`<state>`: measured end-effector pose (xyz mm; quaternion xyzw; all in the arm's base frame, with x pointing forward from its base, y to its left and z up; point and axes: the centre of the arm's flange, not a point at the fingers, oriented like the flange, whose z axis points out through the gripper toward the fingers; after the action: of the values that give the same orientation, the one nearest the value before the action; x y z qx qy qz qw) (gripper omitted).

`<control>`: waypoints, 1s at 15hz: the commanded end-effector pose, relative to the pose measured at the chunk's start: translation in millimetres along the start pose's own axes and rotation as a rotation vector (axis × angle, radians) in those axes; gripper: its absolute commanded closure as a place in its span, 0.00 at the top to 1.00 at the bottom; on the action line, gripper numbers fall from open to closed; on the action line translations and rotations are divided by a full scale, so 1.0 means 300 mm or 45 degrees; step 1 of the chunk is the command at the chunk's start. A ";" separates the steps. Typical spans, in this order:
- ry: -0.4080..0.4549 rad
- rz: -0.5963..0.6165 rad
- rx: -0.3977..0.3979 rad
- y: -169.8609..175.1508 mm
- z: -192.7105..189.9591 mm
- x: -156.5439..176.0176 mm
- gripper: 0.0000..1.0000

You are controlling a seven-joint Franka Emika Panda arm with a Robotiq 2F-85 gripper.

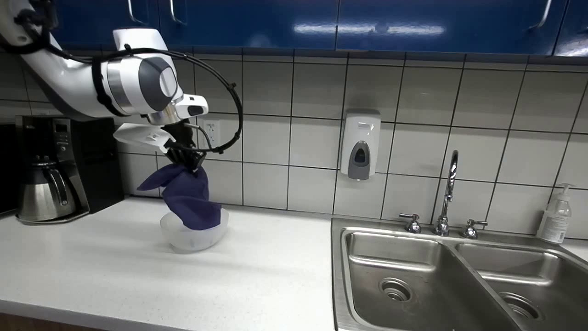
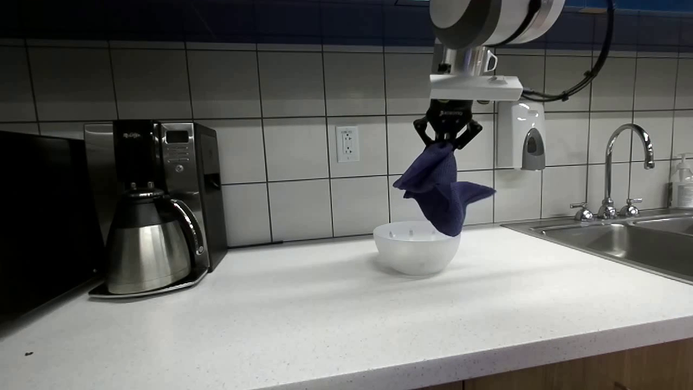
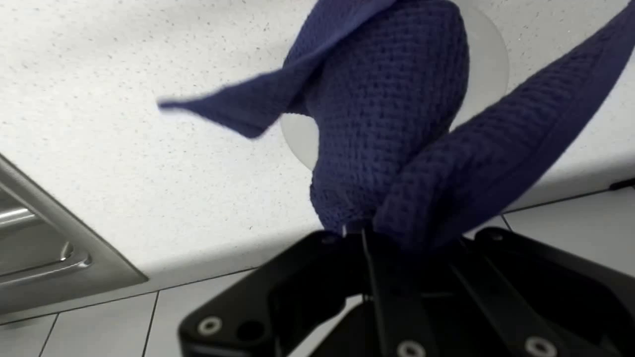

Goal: Remove the blue towel from the plastic bowl and put it on the counter

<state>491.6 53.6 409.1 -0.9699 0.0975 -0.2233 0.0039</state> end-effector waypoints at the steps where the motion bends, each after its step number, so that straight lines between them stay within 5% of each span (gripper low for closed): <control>1: 0.041 0.017 -0.042 0.092 -0.177 -0.056 0.02; 7: 0.067 0.144 -0.142 0.295 -0.302 -0.087 0.02; 15: -0.050 0.268 -0.157 0.641 -0.157 -0.115 0.02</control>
<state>405.9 -94.1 445.1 -0.9536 0.2097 -0.2119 -0.0414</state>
